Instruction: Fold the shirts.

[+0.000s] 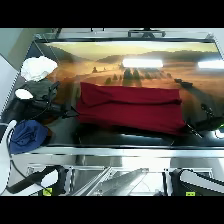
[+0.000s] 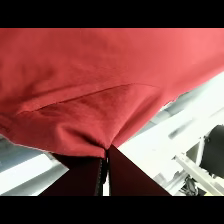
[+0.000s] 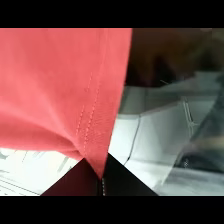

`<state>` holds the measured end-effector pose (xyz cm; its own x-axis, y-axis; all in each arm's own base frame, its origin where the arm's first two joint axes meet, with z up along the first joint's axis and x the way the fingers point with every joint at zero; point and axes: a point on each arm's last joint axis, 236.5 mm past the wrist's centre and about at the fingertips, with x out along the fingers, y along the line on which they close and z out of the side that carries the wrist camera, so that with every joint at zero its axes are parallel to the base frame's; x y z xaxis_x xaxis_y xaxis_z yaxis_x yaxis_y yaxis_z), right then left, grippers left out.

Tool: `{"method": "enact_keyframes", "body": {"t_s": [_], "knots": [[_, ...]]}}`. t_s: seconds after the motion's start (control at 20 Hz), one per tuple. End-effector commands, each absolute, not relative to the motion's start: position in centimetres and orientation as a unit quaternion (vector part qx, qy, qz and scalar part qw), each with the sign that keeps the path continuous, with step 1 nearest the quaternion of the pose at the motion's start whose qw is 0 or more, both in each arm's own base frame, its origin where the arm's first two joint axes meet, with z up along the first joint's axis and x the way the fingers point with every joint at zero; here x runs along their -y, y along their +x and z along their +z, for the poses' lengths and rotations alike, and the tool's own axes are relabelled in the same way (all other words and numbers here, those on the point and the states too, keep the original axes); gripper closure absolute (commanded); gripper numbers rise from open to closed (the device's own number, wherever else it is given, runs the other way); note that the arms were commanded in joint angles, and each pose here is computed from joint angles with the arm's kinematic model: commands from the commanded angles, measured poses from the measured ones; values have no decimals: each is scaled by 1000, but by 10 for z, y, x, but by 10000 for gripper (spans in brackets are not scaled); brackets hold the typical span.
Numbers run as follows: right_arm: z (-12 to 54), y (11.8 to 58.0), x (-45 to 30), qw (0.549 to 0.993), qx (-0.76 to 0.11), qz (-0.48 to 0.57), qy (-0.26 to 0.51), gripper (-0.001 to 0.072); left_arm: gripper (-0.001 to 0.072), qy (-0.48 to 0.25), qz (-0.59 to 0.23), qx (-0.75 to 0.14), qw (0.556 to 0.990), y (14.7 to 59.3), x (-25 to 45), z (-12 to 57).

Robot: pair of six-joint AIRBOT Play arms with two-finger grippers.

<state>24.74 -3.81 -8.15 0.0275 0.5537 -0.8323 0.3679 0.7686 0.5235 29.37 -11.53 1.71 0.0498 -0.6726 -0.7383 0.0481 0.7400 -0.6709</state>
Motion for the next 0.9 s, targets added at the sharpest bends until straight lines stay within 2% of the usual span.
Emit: {"method": "enact_keyframes", "body": {"t_s": [0.0, 0.2, 0.4, 0.6, 0.85], "knots": [[-72, 248, 46, 642, -686, 55, 339, 694, 687, -248, -274, -617, 694, 281, 122, 46], [-12, 310, 25, 697, -585, 132, 393, 694, 687, -246, -292, -578, 721, 311, 125, 83], [20, 366, 26, 760, -517, 138, 369, 694, 689, -244, -289, -567, 732, 366, 116, 86], [-1, 417, 20, 811, -480, 116, 314, 694, 690, -253, -279, -575, 726, 421, 107, 57], [-63, 450, 24, 823, -482, 79, 290, 694, 692, -274, -267, -615, 690, 461, 100, -15]]}}
